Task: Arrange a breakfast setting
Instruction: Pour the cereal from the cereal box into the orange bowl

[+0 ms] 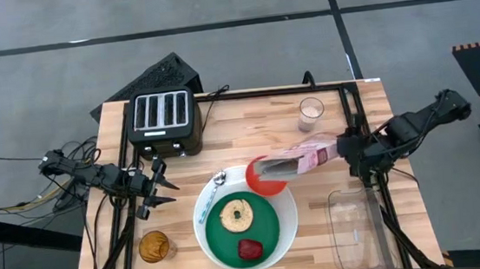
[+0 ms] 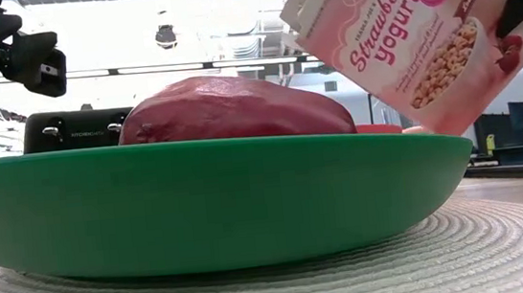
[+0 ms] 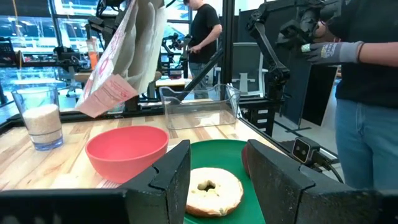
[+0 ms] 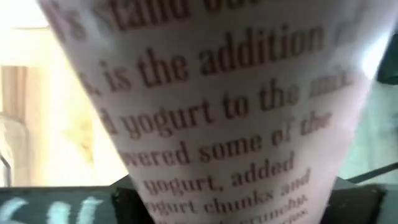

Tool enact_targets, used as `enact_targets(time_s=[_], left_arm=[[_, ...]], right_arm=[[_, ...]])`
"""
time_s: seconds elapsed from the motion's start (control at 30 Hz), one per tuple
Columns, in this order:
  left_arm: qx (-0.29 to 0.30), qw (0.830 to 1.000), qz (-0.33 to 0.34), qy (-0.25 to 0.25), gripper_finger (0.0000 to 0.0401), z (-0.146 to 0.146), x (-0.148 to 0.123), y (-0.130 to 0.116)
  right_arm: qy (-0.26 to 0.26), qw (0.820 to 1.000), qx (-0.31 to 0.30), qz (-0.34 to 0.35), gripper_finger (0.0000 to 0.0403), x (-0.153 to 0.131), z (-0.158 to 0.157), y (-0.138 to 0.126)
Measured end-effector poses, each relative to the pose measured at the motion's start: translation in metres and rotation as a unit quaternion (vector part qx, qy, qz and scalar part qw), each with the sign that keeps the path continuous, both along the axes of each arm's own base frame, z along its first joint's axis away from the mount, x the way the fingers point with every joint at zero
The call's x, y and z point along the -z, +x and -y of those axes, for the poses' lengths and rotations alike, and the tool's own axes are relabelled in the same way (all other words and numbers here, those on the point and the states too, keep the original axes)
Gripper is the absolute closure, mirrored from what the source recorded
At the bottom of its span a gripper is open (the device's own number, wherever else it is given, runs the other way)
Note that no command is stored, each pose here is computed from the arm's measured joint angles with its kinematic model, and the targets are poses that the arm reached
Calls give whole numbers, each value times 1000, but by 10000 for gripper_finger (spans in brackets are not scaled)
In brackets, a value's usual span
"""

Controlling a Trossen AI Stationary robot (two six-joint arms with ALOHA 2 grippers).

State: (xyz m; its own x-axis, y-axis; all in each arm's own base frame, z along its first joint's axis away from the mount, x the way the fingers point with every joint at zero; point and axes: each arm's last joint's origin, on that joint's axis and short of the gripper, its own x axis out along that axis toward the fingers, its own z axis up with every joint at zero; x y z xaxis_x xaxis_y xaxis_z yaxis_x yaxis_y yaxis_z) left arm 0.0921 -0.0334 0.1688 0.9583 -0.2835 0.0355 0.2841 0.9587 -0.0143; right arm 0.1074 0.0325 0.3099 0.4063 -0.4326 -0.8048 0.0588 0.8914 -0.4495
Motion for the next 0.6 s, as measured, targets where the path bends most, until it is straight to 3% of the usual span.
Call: enact_targets(time_s=[0.2,0.43,0.6], left_arm=[[0,1000,0,0,257,0,0,0],[0,1000,0,0,257,0,0,0],[0,1000,0,0,257,0,0,0]], right_arm=[[-44,999,-11,-16,207,-9,3,-9],[-91,992,-69,-44,206,-10,3,-8],[-113,991,-57,-51,206,-9,4,-2]])
